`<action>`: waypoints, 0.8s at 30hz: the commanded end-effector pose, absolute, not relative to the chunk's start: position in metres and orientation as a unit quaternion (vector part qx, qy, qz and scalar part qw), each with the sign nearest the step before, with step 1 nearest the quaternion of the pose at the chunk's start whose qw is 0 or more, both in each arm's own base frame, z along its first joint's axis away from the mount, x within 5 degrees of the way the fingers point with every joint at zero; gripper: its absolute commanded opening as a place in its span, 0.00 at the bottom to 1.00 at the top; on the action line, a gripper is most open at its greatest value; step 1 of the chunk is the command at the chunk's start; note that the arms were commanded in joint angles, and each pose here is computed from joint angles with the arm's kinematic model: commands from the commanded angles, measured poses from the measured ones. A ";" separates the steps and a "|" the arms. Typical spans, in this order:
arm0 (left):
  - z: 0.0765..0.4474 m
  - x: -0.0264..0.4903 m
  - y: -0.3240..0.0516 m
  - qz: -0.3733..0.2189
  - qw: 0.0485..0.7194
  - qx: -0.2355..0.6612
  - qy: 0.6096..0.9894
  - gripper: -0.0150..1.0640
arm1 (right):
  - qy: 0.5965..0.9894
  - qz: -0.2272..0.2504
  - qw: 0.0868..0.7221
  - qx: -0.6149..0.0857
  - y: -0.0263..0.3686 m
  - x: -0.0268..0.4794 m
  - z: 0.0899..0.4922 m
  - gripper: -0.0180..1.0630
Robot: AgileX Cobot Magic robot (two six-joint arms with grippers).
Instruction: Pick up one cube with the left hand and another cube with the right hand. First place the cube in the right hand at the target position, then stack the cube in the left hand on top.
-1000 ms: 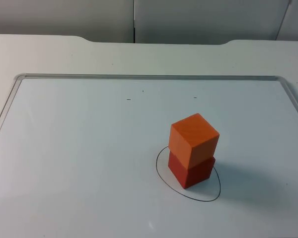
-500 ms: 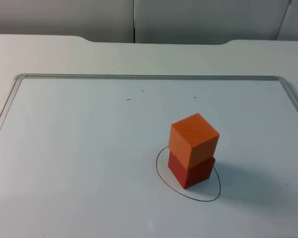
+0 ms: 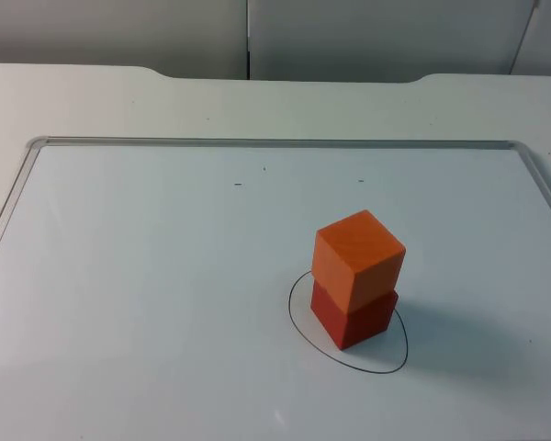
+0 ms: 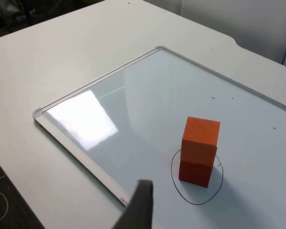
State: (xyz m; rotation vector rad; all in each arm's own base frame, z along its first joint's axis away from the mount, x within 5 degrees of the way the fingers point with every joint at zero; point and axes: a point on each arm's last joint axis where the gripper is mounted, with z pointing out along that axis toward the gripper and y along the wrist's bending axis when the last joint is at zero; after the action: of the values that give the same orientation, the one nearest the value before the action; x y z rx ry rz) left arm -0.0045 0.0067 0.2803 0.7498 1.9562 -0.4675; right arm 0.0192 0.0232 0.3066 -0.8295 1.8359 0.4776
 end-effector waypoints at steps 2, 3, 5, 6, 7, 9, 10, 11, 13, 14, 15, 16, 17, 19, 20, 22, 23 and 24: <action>0.279 -0.004 0.006 -0.195 0.481 0.312 0.796 0.93 | 0.761 0.202 0.511 -0.344 0.023 0.018 0.306 0.78; 0.279 -0.005 0.006 -0.195 0.480 0.313 0.796 0.93 | 0.760 0.203 0.513 -0.344 0.023 0.019 0.306 0.78; 0.279 -0.005 0.005 -0.195 0.481 0.318 0.794 0.93 | 0.755 0.206 0.521 -0.341 0.023 0.018 0.307 0.78; 0.279 -0.005 0.005 -0.195 0.481 0.318 0.794 0.93 | 0.755 0.206 0.521 -0.341 0.023 0.018 0.307 0.78; 0.279 -0.005 0.005 -0.195 0.481 0.318 0.794 0.93 | 0.751 0.208 0.527 -0.340 0.021 0.017 0.308 0.78; 0.279 -0.005 0.005 -0.195 0.481 0.318 0.794 0.93 | 0.742 0.212 0.539 -0.336 0.017 0.012 0.309 0.78; 0.279 -0.005 0.005 -0.195 0.481 0.318 0.794 0.93 | 0.740 0.213 0.542 -0.336 0.014 0.009 0.308 0.78; 0.279 -0.005 0.005 -0.195 0.481 0.318 0.794 0.93 | 0.740 0.213 0.542 -0.336 0.014 0.009 0.308 0.78; 0.279 -0.005 0.005 -0.195 0.481 0.318 0.794 0.93 | 0.737 0.219 0.548 -0.329 0.005 -0.001 0.305 0.78; 0.279 -0.005 0.005 -0.195 0.481 0.318 0.794 0.93 | 0.737 0.221 0.548 -0.328 0.002 -0.004 0.303 0.78; 0.279 -0.005 0.005 -0.195 0.481 0.318 0.794 0.93 | 0.737 0.221 0.548 -0.328 0.002 -0.004 0.303 0.78; 0.279 -0.005 0.005 -0.195 0.481 0.318 0.794 0.93 | 0.735 0.223 0.551 -0.326 -0.001 -0.008 0.301 0.78; 0.279 -0.005 0.005 -0.195 0.481 0.318 0.794 0.93 | 0.741 0.221 0.543 -0.327 -0.002 -0.008 0.300 0.78; 0.279 -0.005 0.005 -0.195 0.481 0.317 0.793 0.93 | 0.756 0.219 0.525 -0.325 -0.003 -0.009 0.296 0.78; 0.279 -0.005 0.005 -0.195 0.481 0.317 0.793 0.93 | 0.756 0.219 0.525 -0.325 -0.003 -0.009 0.296 0.78; 0.279 -0.005 0.005 -0.195 0.481 0.317 0.793 0.93 | 0.767 0.211 0.509 -0.329 -0.003 -0.009 0.290 0.78; 0.279 -0.005 0.005 -0.195 0.481 0.317 0.793 0.93 | 0.769 0.207 0.507 -0.329 -0.003 -0.008 0.289 0.78; 0.279 -0.005 0.005 -0.195 0.482 0.318 0.793 0.93 | 0.771 0.204 0.507 -0.327 -0.004 -0.008 0.289 0.78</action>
State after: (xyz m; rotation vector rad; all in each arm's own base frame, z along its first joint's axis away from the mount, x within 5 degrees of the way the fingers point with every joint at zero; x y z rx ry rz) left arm -0.0048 0.0064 0.2803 0.7736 1.9458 -0.4597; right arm -0.0088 -0.0026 0.2921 -0.7908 1.8403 0.5103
